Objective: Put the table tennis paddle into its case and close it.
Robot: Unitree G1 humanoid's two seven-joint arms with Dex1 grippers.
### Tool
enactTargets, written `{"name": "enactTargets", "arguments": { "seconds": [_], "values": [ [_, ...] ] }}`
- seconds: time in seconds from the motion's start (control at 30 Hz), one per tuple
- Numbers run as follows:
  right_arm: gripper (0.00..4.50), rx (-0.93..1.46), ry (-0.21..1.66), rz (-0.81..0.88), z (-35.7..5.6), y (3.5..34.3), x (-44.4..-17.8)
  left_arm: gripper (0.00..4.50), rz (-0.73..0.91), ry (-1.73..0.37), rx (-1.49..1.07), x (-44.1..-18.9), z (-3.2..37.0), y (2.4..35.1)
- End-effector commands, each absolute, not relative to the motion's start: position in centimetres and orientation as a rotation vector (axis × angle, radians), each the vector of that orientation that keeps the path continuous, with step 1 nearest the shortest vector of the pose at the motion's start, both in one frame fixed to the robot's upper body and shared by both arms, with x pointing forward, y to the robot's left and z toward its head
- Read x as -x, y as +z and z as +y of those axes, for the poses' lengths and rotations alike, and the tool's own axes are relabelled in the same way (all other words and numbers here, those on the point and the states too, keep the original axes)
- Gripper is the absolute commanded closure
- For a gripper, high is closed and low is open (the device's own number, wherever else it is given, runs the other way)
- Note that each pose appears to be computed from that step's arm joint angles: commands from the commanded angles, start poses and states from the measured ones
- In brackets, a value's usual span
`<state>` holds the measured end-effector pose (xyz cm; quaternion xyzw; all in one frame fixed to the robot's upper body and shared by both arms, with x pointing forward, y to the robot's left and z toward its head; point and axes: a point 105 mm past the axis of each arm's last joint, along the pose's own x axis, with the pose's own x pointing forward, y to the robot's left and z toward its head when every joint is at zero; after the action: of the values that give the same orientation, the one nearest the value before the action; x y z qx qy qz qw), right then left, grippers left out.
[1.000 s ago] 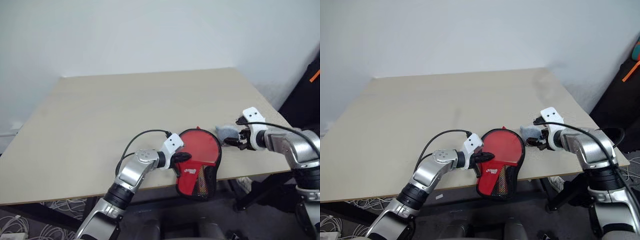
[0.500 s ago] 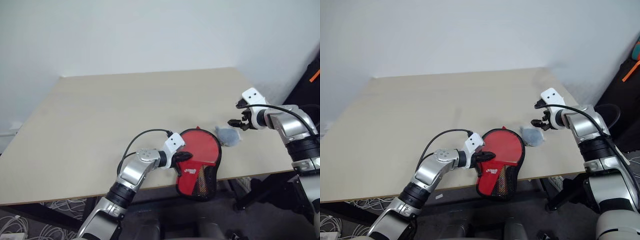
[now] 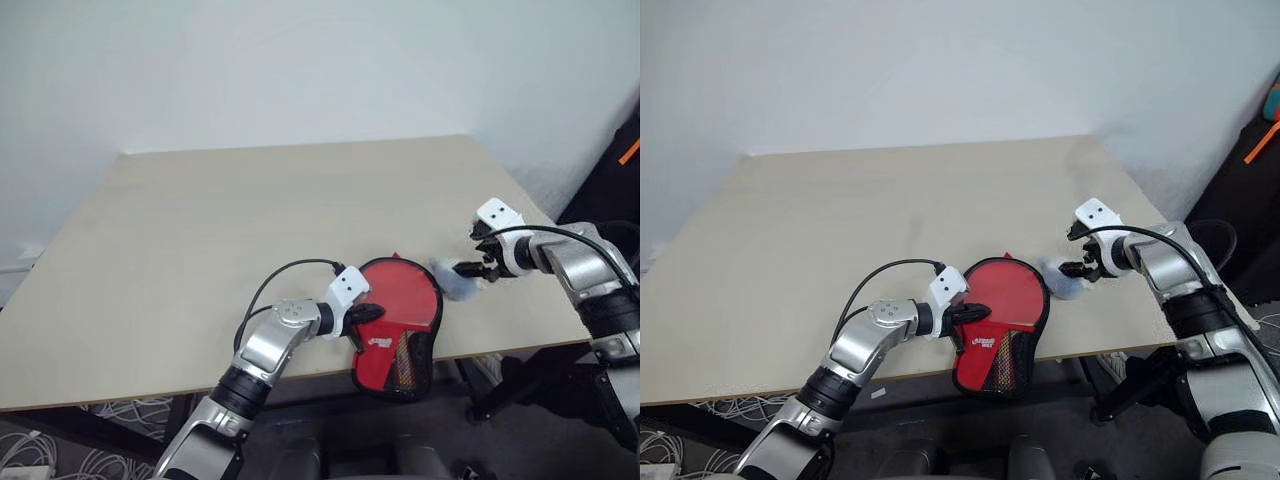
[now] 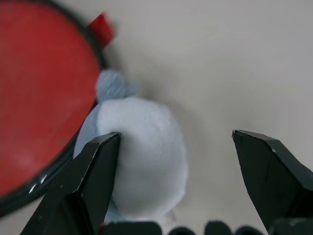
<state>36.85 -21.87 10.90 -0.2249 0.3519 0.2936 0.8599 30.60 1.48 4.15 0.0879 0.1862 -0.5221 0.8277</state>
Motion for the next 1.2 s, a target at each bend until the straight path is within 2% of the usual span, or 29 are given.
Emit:
{"name": "enactTargets", "arguments": {
  "seconds": [0.03, 0.7, 0.8, 0.93, 1.07, 1.13, 1.2],
  "values": [
    [0.53, 0.502, 0.642, 0.726, -21.8, 11.7, -36.2, 4.50, 0.504, -1.098, -0.207, -29.8, 2.0, 1.7],
    [0.53, 0.451, 0.713, 0.768, -20.2, 9.5, -34.8, 4.50, 0.499, -1.127, -0.226, -30.2, 1.2, 1.7],
    [1.13, 0.449, 0.713, 0.765, -20.1, 9.4, -34.8, 4.50, 0.497, -1.123, -0.225, -30.3, 1.2, 1.7],
    [2.46, 0.445, 0.716, 0.761, -20.0, 9.4, -34.8, 4.50, 0.475, -1.114, -0.220, -30.8, 1.2, 2.2],
    [3.60, 0.441, 0.713, 0.756, -19.9, 9.4, -34.9, 4.50, 0.431, -1.103, -0.216, -31.5, 1.3, 3.2],
    [3.99, 0.439, 0.711, 0.755, -20.0, 9.5, -34.9, 4.50, 0.400, -1.101, -0.203, -31.8, 1.3, 3.9],
    [4.13, 0.437, 0.711, 0.753, -20.0, 9.5, -35.0, 4.50, 0.364, -1.100, -0.181, -32.1, 1.1, 4.7]
  ]
}}
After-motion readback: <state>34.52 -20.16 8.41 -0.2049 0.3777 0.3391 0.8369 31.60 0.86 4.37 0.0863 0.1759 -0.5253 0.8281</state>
